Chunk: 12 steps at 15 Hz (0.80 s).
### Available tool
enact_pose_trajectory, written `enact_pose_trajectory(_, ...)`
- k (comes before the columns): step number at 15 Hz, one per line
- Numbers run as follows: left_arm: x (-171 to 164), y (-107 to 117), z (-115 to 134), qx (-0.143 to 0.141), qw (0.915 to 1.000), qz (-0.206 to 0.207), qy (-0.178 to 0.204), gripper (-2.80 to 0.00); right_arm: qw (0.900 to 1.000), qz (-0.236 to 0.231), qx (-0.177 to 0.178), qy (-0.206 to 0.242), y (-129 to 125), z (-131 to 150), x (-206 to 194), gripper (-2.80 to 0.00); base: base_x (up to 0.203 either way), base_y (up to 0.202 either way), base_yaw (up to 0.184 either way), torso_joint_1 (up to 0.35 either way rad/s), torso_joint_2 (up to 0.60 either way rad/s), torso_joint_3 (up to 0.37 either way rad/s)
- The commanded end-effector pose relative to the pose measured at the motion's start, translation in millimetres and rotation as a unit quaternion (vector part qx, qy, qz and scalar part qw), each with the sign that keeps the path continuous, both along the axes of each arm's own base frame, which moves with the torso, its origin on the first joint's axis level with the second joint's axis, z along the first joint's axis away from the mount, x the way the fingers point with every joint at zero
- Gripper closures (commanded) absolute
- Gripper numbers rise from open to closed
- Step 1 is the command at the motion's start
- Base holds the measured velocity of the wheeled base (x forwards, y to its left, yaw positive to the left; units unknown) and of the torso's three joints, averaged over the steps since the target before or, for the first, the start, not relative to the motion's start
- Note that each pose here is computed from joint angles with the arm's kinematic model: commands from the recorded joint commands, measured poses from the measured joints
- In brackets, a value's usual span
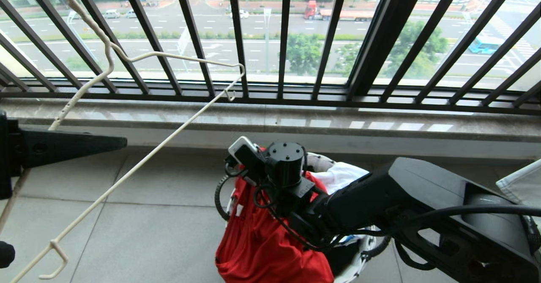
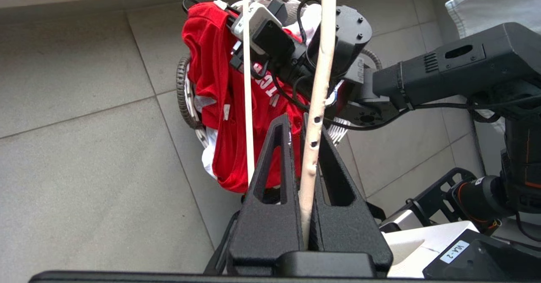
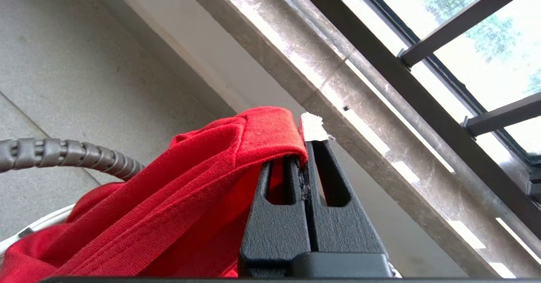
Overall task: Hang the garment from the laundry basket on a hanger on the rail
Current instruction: Pick up clothes from the basket
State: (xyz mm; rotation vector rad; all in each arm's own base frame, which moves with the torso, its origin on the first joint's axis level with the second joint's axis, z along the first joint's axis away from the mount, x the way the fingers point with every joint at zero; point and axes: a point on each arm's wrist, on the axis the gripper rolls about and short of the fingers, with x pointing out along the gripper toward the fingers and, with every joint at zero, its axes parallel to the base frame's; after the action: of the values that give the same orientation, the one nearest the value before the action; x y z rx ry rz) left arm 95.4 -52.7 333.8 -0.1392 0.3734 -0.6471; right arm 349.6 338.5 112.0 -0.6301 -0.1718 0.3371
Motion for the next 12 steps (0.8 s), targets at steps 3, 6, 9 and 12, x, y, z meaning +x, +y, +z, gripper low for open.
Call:
enact_pose_trajectory(3, 1.8, -3.2, -6.3, 0.000, 0.9983, -0.044, 0.039, 0.00, 0.998, -0.010, 0.057, 0.025, -18.1, 41.7, -3.5, 0.00, 0.000, 0.000, 0.000, 0.000, 0.00, 0.000)
enact_pose_trajectory(6, 0.5, -2.8, -6.0, 0.007, 0.9974, -0.048, 0.054, 0.00, 0.991, -0.014, 0.083, 0.104, -28.9, 57.5, -13.8, 0.00, 0.000, 0.000, 0.000, 0.000, 0.00, 0.000)
enact_pose_trajectory(9, -6.3, 0.7, -0.1, 0.036, 0.9938, -0.050, 0.093, 0.00, 0.984, -0.018, 0.092, 0.150, -39.5, 64.2, -16.0, 0.00, 0.000, 0.000, 0.000, 0.000, 0.00, 0.000)
enact_pose_trajectory(12, -19.4, 7.2, 6.5, 0.031, 0.9957, -0.051, 0.072, 0.00, 0.982, -0.016, 0.101, 0.160, -48.8, 80.4, -21.4, 0.00, 0.000, 0.000, 0.000, 0.000, 0.00, 0.000)
